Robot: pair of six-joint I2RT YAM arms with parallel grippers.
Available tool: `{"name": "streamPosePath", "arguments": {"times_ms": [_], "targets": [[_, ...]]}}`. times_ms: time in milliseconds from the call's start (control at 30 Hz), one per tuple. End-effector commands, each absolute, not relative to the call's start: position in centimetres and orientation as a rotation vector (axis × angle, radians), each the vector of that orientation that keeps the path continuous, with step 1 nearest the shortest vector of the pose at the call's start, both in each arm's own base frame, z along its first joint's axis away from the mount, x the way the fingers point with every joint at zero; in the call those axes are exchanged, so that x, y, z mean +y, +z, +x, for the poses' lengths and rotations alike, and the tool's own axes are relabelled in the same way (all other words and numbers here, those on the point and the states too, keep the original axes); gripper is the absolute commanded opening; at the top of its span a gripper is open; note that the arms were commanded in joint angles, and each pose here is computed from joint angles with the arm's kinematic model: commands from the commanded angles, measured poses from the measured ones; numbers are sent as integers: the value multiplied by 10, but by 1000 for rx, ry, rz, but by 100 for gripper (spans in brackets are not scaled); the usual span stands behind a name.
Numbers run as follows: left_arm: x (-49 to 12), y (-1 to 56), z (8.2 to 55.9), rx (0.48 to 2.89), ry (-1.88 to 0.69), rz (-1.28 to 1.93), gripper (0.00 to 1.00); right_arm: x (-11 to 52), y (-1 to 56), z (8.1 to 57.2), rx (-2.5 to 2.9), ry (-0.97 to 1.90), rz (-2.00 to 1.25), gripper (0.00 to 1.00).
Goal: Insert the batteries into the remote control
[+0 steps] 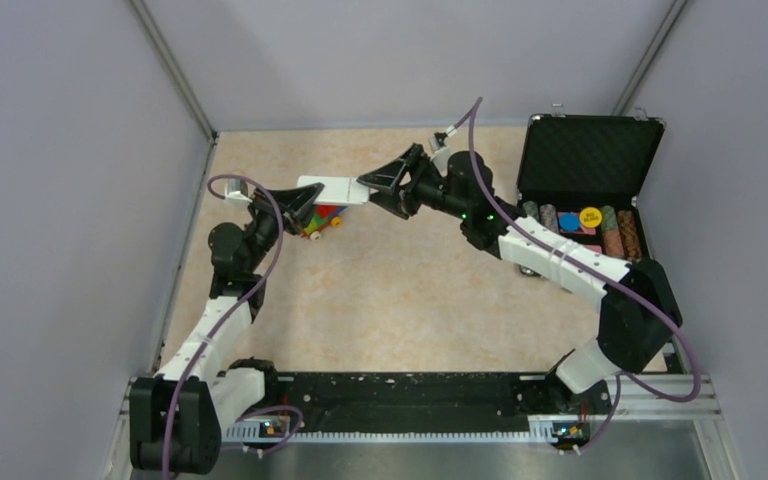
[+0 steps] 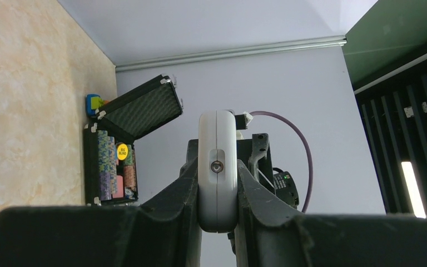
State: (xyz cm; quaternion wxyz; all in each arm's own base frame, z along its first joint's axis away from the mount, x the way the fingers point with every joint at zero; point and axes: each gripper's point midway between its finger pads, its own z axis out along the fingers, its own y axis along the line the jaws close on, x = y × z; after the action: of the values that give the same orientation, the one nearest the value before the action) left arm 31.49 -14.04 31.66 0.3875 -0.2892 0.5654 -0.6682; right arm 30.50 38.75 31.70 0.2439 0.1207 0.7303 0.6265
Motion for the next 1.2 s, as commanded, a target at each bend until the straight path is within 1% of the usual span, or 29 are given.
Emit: {"name": "streamPosePath", "arguments": {"times_ms": [0, 367, 500, 667, 767, 867, 1067, 1167], "targets": [[-141, 336, 305, 1376, -1730, -664, 0, 376, 342, 313, 1886, 1717, 325, 63], [-142, 339, 305, 1356, -1778, -675, 0, 380, 323, 316, 1915, 1682, 296, 59], [-142, 342, 305, 1345, -1789, -666, 0, 383, 315, 314, 1934, 1666, 272, 52], [-141, 345, 304, 1327, -1800, -663, 0, 386, 306, 310, 1965, 1643, 254, 40], [-141, 347, 304, 1320, -1804, -663, 0, 387, 302, 309, 1976, 1626, 240, 37], [-141, 347, 304, 1320, -1808, -669, 0, 386, 301, 309, 1984, 1593, 222, 37], [-140, 347, 303, 1310, -1841, -703, 0, 385, 304, 307, 1964, 1532, 161, 46], [-140, 348, 303, 1304, -1851, -709, 0, 387, 302, 305, 1968, 1523, 142, 49]]}}
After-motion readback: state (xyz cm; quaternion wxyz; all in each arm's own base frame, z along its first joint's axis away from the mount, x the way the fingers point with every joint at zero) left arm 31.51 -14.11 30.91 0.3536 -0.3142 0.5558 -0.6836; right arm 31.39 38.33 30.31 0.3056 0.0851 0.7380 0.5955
